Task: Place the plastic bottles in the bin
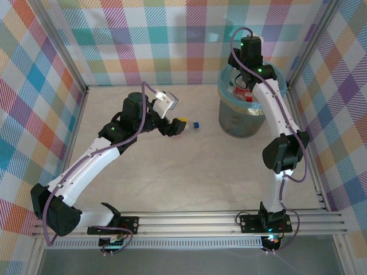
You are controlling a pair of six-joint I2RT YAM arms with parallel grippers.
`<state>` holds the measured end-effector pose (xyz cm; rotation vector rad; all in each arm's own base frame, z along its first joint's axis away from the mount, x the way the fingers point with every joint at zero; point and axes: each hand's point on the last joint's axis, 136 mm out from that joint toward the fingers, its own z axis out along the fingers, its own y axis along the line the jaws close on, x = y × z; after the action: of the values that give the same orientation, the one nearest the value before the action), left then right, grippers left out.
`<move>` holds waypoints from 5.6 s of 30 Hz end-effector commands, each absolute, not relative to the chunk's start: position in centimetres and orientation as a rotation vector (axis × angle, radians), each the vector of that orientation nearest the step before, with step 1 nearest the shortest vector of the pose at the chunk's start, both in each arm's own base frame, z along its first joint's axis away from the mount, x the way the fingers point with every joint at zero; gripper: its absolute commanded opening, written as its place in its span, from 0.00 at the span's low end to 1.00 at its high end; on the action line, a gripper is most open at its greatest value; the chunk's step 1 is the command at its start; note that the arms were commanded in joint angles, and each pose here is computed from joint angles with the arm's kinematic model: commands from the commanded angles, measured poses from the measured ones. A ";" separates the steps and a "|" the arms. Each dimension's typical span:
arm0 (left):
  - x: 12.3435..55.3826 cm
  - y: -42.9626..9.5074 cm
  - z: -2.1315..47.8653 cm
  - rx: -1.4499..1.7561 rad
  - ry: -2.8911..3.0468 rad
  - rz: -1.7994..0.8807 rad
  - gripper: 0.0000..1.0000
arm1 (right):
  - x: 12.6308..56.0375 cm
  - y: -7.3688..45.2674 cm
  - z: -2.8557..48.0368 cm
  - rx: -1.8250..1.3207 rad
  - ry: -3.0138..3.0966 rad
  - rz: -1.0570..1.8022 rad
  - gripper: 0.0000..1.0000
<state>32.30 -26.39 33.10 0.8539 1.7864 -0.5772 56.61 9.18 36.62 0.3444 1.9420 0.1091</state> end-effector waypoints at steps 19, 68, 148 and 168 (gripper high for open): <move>34.8 -24.7 32.7 0.680 1.824 -0.587 0.84 | 53.6 8.4 31.4 0.401 2.078 0.225 0.45; 43.5 -23.2 5.9 1.340 2.445 -0.429 0.79 | 36.1 19.5 38.1 -0.187 2.079 0.652 0.69; 32.3 -23.5 39.1 0.756 1.625 -0.511 0.89 | 44.2 12.5 48.6 -0.180 1.730 -0.078 0.10; 31.7 -22.2 38.4 0.684 1.663 -0.525 0.89 | 47.3 9.6 32.2 -0.027 2.146 -0.048 0.67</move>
<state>31.44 -22.70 38.13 0.7250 1.6688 -0.5238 48.89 10.48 31.51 -0.0989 2.0944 -0.1222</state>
